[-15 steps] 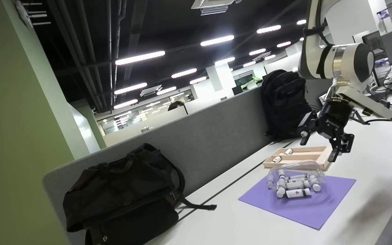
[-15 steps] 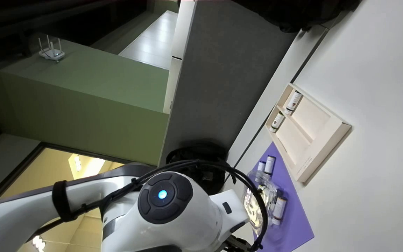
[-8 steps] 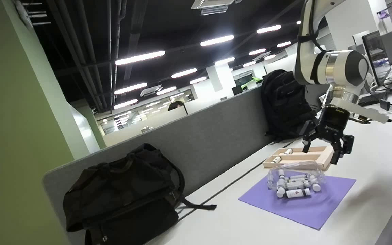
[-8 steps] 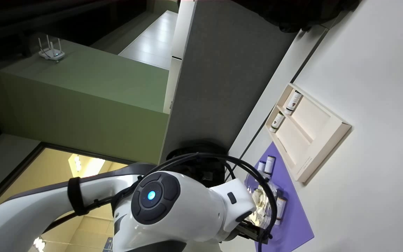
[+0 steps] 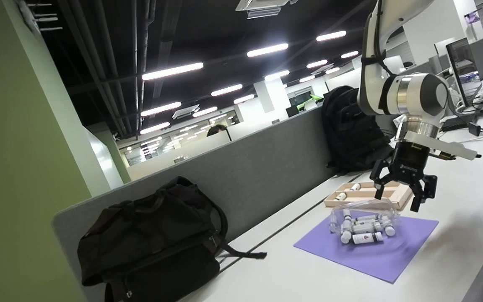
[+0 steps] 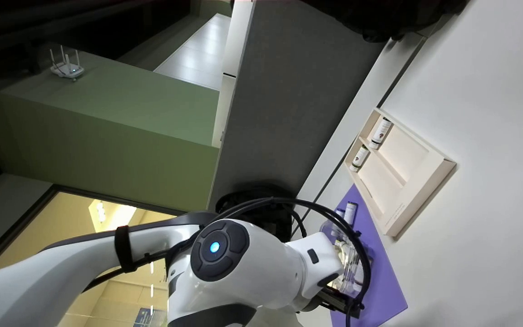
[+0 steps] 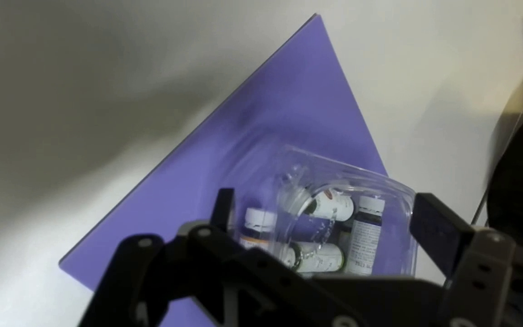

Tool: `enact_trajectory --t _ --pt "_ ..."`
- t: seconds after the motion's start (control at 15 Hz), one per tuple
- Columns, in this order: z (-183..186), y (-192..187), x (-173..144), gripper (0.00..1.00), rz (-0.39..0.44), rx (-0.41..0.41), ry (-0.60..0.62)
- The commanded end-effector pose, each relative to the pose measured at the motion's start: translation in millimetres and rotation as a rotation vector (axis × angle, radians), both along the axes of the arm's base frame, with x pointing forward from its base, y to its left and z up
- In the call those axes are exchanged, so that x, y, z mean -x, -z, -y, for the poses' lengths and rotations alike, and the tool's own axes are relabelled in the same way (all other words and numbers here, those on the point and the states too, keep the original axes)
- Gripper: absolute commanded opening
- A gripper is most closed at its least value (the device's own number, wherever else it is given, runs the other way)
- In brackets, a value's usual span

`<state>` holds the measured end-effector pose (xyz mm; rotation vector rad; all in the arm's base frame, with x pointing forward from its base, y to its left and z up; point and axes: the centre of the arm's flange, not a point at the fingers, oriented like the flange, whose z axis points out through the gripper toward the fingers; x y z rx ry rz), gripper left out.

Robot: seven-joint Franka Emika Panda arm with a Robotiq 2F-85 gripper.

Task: Uncover the clear container and put one of the bottles from the table inside it

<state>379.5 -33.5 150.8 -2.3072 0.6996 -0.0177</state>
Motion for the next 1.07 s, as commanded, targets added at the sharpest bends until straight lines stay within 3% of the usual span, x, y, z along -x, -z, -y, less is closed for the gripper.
enact_trajectory --t 0.0,0.67,1.0 --pt "-3.6 4.3 -13.7 1.0 -0.015 -0.022 0.006" --pt "-9.5 1.8 -25.3 1.0 0.067 -0.146 -0.018" --pt "-12.4 0.8 -22.3 1.0 0.027 -0.171 -0.024"
